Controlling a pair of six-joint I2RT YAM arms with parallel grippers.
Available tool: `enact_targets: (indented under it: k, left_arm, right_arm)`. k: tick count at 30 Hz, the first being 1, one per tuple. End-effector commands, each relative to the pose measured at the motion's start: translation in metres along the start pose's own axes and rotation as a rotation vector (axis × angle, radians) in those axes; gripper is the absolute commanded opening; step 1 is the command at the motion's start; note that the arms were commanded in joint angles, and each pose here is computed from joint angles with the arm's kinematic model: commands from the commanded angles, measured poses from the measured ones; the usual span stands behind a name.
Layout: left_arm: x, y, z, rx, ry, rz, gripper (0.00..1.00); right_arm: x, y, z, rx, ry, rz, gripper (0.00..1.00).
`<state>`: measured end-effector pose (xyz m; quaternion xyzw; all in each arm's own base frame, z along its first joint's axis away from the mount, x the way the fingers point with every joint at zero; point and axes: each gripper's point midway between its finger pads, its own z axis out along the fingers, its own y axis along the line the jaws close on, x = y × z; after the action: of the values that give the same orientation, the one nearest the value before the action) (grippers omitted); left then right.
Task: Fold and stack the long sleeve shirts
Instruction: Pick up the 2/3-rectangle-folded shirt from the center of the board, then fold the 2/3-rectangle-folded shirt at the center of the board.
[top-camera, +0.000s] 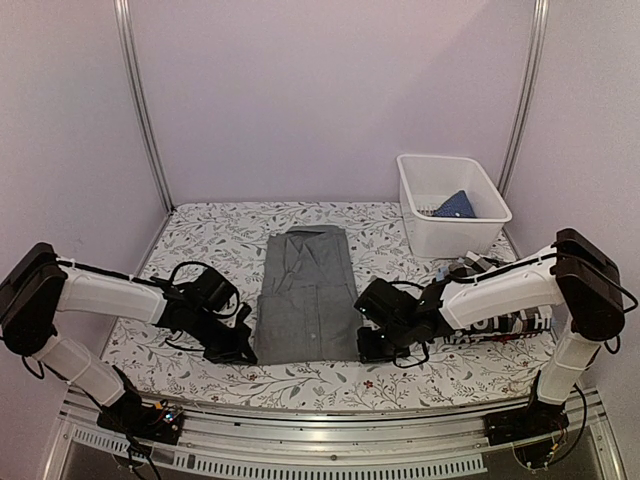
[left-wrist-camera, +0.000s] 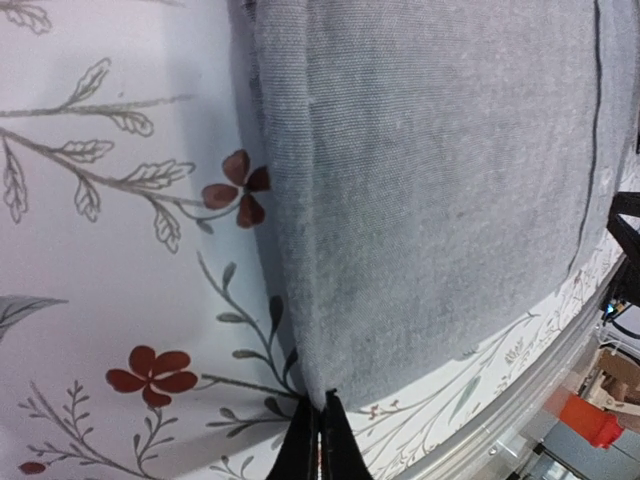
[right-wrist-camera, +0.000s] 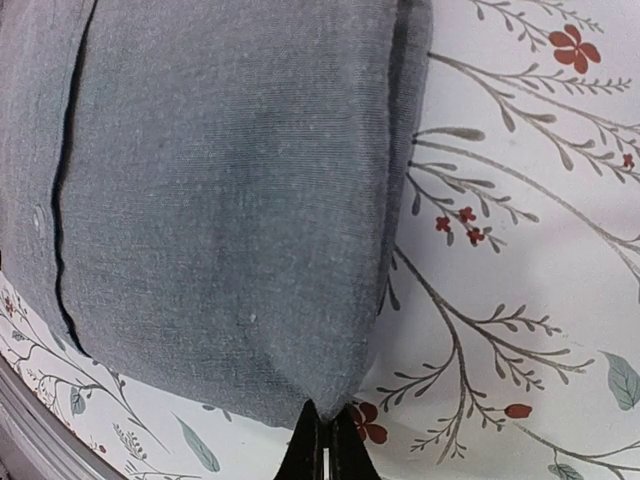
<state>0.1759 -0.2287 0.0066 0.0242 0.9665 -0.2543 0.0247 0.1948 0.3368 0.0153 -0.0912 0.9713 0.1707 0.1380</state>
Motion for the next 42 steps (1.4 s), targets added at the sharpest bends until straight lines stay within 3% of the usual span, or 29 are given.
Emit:
enact_targets:
  k: [1,10,16,20,24,28,31,33,36,42]
  left_arm:
    - [0.019,0.028,-0.001,-0.123,0.047,-0.033,0.00]
    - [0.027,0.011,-0.024,-0.069,0.044,-0.045,0.00]
    - [0.016,-0.026,-0.075,-0.022,-0.018,0.015,0.00]
    - [-0.048,-0.049,-0.111,0.010,-0.142,0.049,0.00]
    - [-0.148,-0.044,-0.123,0.047,-0.305,0.039,0.00]
    - [-0.238,-0.032,-0.092,0.094,-0.346,0.003,0.00]
    - [-0.279,-0.012,-0.045,0.069,-0.310,-0.026,0.00]
    - [-0.290,0.001,-0.012,0.051,-0.262,-0.042,0.00]
    - [-0.276,0.008,0.014,0.037,-0.203,-0.056,0.00]
    - [-0.200,-0.012,0.004,0.045,-0.176,-0.051,0.00]
  right_arm:
    - [0.008,0.002,0.003,0.003,0.031,0.006,0.00]
    - [0.009,0.010,-0.025,-0.039,0.007,0.007,0.00]
    - [-0.026,0.051,-0.088,-0.152,-0.100,-0.014,0.00]
    - [-0.084,0.068,-0.117,-0.232,-0.176,-0.020,0.00]
    - [-0.172,0.060,-0.108,-0.238,-0.317,-0.027,0.00]
    - [-0.258,0.041,-0.056,-0.257,-0.372,0.014,0.00]
    - [-0.288,0.029,0.006,-0.227,-0.351,0.026,0.00]
    - [-0.295,0.024,0.041,-0.213,-0.318,0.035,0.00]
    - [-0.268,0.007,0.082,-0.164,-0.224,0.049,0.00]
    - [-0.176,0.002,0.075,-0.130,-0.139,0.058,0.00]
